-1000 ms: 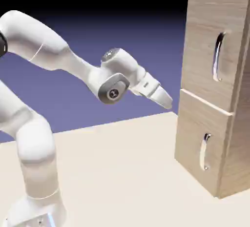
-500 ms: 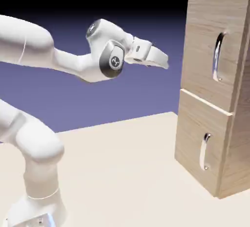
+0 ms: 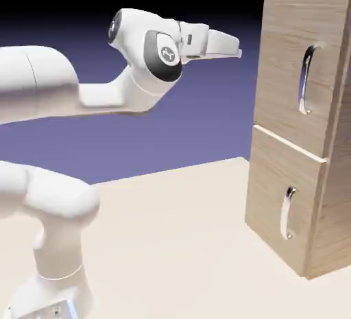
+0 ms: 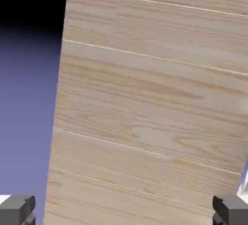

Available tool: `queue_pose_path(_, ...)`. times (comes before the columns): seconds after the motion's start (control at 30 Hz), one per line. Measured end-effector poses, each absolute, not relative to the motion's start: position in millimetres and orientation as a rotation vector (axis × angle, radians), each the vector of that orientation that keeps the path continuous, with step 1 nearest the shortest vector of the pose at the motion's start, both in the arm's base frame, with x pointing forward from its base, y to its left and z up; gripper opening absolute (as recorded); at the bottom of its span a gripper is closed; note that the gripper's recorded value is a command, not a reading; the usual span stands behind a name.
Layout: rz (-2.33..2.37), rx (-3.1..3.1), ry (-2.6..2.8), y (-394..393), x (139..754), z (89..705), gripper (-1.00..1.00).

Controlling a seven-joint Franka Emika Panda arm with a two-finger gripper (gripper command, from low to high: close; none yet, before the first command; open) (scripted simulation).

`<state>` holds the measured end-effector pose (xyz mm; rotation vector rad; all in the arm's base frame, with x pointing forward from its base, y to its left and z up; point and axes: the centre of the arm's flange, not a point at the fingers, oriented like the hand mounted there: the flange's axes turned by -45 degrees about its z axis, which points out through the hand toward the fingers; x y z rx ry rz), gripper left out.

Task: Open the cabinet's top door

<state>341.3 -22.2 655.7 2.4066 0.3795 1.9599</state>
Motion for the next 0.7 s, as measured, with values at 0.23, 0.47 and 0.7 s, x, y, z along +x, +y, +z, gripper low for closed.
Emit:
queue_pose_path(0.23,2.085,2.331,0.302,-60,357,653,1.0)
queue_pose_path(0.47,2.181,2.282,0.2,-93,391,628,1.0)
queue_pose_path(0.7,2.246,2.257,0.097,-112,440,580,1.0)
